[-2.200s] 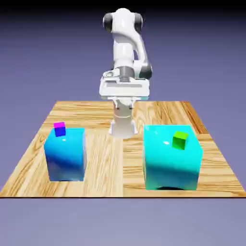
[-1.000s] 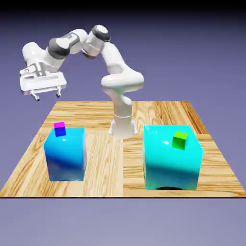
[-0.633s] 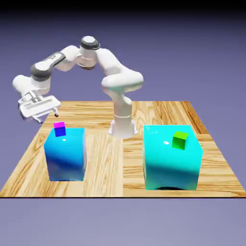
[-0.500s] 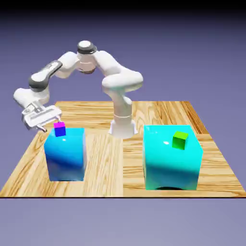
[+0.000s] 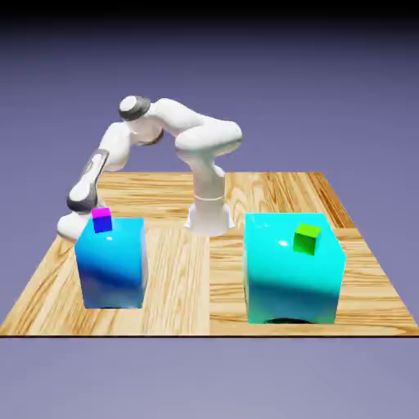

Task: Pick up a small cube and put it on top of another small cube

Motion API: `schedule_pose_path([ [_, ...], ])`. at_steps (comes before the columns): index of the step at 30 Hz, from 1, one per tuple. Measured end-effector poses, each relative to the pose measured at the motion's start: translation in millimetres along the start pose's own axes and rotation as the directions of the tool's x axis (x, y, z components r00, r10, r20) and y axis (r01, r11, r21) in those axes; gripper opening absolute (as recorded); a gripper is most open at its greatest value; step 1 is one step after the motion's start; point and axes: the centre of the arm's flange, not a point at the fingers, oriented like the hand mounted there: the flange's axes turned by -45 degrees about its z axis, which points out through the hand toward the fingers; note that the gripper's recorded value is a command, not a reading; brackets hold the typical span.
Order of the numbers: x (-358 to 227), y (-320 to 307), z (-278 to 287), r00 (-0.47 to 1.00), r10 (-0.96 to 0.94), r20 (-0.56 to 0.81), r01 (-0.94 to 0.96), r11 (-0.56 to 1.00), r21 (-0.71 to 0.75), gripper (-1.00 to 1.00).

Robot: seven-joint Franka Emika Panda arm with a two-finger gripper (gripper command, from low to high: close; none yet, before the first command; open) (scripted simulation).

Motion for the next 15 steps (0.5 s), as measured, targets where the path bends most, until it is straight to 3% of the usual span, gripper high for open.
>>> schedule_pose_path([
  [3, 19.8, -0.1, -52.4, 1.0, 0.001, 0.001, -0.001, 1.0, 0.0, -1.0],
  [8, 97.8, 30.0, -88.6, 0.993, -0.094, 0.074, 0.099, 0.993, -0.062, -1.0],
  [13, 182.2, 48.2, -115.1, 0.972, -0.179, 0.153, 0.196, 0.975, -0.106, -1.0],
  [15, 222.2, 77.5, -94.9, 0.962, -0.222, 0.159, 0.239, 0.966, -0.099, -1.0],
])
